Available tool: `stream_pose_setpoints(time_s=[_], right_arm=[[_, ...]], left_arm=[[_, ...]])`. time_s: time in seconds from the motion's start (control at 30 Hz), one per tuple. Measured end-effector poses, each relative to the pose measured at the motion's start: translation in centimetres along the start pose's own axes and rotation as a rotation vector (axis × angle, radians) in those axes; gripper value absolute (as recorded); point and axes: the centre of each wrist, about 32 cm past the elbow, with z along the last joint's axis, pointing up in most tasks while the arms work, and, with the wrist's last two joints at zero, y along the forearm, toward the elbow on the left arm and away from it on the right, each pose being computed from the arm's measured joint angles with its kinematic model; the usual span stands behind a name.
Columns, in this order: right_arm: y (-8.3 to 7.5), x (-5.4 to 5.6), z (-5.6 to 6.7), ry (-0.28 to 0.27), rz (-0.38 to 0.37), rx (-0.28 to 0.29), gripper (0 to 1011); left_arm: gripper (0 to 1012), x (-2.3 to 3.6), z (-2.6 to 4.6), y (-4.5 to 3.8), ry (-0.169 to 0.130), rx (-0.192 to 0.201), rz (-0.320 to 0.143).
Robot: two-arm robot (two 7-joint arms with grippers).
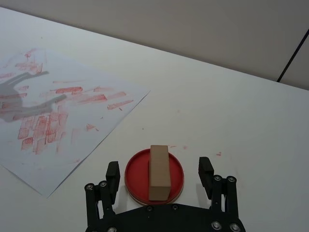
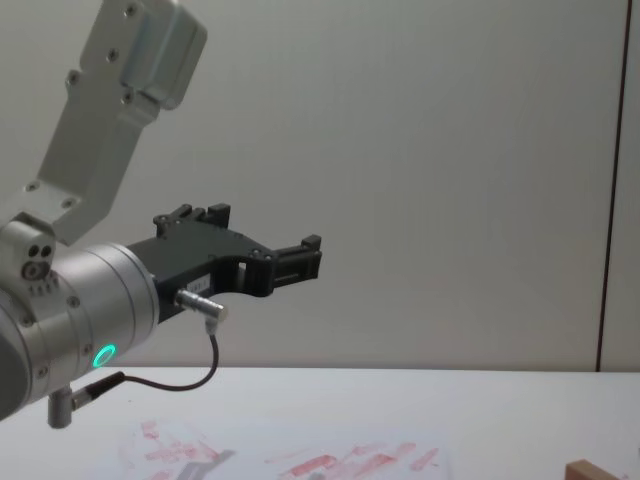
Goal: Use the one hand to pick up the stamp and affix it onto the A4 paper.
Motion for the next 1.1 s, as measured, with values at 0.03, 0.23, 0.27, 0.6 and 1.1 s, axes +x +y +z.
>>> stream_pose_setpoints(time_s=[0.03, 0.23, 0.27, 0.6, 1.1], right_arm=[[0.1, 0.0, 0.0, 0.0, 0.001, -0.001, 1001], [0.6, -0.3, -0.3, -0.003, 0.002, -0.013, 1001], [0.6, -0.4, -0.3, -0.004, 0.001, -0.015, 1001], [1.4, -0.8, -0.5, -0.006, 0.004, -0.02, 994], [1.8, -1.1, -0.6, -0.008, 0.006, -0.022, 564]], left_arm=[[1003, 0.0, 0.0, 0.0, 0.0, 0.0, 0.0], [1002, 0.0, 0.0, 0.0, 0.0, 0.0, 0.0], [1002, 0.0, 0.0, 0.0, 0.0, 0.0, 0.0], [1002, 0.0, 0.0, 0.0, 0.0, 0.0, 0.0], [1003, 0.0, 0.0, 0.0, 0.0, 0.0, 0.0]])
